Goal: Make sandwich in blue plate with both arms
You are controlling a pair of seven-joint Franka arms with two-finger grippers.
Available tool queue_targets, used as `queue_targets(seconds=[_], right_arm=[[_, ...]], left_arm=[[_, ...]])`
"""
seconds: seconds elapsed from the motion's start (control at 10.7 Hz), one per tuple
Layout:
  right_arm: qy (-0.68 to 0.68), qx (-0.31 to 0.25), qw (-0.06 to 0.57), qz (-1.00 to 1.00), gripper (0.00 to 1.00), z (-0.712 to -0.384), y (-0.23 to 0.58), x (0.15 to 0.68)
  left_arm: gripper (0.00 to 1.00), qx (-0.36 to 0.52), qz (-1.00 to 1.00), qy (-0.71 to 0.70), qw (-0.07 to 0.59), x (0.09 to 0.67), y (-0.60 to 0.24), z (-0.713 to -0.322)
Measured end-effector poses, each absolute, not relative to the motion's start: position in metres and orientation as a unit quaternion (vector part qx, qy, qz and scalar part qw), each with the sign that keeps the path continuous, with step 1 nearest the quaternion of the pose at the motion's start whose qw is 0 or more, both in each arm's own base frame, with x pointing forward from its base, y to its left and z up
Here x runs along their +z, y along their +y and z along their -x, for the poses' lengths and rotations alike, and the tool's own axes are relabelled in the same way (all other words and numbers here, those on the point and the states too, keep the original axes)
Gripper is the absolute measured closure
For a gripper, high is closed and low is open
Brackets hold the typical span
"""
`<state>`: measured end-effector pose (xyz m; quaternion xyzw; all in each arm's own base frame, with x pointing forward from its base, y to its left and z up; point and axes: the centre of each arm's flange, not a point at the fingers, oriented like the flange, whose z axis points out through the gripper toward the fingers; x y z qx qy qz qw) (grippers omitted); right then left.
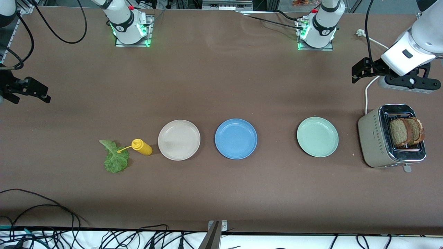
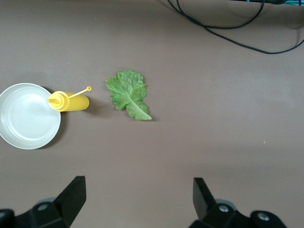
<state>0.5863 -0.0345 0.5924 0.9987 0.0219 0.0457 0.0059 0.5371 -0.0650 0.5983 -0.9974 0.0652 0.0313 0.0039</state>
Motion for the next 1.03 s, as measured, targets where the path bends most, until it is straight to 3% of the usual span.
queue_targets(seconds=[1.03], right_arm=[[0.022,0.046,0.006,-0.999,0.00,-0.5863,-0.0345,0.5925]], left_arm=[[0.00,0.033,0.998,0.063,0.004,0.5984,-0.0620,-0.5372]])
